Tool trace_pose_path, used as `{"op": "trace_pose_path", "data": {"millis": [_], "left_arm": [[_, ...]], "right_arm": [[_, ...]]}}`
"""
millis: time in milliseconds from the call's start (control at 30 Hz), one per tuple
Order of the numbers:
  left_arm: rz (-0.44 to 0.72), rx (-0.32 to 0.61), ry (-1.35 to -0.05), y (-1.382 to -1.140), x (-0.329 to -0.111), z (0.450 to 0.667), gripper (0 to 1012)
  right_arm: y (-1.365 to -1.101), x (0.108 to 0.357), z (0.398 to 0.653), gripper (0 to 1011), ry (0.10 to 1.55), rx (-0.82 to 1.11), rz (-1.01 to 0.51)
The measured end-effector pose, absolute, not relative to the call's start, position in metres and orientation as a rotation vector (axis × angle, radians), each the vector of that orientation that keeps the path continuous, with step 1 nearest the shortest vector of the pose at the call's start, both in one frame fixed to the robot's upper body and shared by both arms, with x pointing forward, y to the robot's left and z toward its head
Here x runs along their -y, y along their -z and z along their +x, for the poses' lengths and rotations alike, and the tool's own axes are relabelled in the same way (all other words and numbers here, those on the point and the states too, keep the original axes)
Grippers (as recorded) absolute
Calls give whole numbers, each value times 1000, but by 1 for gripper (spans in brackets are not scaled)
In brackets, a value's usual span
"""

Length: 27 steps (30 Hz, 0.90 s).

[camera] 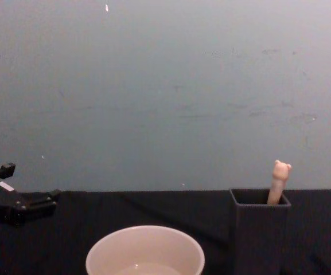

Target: Pick up the stirring spoon with one hand, stir inside the cup, then place it back in its original position.

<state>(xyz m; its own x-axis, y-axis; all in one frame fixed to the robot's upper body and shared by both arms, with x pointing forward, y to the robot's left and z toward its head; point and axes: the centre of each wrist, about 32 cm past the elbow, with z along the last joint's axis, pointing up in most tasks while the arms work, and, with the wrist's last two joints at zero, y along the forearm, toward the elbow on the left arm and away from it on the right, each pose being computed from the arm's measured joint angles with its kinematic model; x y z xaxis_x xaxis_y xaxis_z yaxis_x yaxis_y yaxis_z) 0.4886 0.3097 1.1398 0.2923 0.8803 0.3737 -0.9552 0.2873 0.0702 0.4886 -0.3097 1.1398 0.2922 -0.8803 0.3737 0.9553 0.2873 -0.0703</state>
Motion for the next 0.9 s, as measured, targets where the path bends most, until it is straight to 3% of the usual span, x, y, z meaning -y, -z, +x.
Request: {"op": "trace_pose_path", "data": {"millis": [900], "left_arm": [[304,285,-1248,-1140,-310,489,1001]], "right_arm": [[-1140,310,489,1002,1248,285,-304]]}}
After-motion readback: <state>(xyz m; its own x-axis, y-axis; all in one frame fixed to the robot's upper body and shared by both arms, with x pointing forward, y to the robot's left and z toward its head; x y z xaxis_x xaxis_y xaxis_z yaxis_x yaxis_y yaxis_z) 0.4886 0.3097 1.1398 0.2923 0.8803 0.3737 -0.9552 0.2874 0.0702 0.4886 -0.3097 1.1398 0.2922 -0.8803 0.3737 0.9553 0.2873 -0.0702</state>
